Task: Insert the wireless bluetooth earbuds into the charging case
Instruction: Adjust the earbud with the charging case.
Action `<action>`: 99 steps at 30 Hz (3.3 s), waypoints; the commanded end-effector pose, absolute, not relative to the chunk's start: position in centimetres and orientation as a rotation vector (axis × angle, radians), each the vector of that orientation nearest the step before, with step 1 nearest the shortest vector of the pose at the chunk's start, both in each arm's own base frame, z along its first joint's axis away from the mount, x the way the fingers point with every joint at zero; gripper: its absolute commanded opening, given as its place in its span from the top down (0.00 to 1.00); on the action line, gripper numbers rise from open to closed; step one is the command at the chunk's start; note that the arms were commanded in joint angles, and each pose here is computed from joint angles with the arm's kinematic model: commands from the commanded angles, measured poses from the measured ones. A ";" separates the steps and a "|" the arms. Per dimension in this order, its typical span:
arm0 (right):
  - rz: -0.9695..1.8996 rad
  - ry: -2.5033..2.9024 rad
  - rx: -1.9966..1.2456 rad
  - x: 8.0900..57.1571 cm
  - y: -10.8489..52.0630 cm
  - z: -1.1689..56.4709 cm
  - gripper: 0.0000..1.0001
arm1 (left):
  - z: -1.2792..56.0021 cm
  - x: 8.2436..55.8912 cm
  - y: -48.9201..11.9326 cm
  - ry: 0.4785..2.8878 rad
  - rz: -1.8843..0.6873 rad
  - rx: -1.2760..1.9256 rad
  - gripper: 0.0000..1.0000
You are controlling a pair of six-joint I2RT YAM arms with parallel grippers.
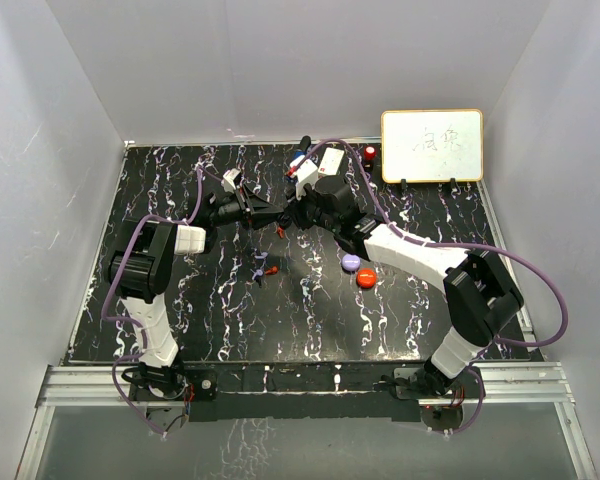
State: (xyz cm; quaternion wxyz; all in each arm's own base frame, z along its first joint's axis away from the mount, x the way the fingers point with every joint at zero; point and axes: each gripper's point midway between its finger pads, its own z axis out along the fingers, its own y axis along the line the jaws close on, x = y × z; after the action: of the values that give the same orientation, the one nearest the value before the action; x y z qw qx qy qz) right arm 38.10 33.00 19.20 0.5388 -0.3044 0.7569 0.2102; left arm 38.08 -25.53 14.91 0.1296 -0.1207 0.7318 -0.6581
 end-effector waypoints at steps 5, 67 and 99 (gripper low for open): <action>0.513 1.736 -0.711 38.7 33.3 20.6 0.90 | 18.7 37.7 -25.9 2.050 -1.936 -0.215 1.00; 0.512 1.758 -0.720 38.5 33.1 19.4 0.91 | 20.7 37.3 -26.0 2.007 -1.933 -0.146 1.00; 0.577 1.766 -0.745 37.4 33.6 19.0 0.91 | 21.6 37.7 -26.1 1.957 -1.948 -0.106 1.00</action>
State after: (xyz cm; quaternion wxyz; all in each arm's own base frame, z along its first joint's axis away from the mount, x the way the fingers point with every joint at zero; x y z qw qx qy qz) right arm 37.55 33.31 18.23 0.5305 -0.3145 0.7532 0.2287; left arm 38.02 -25.87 16.91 0.1448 -0.0955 0.7222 -0.6696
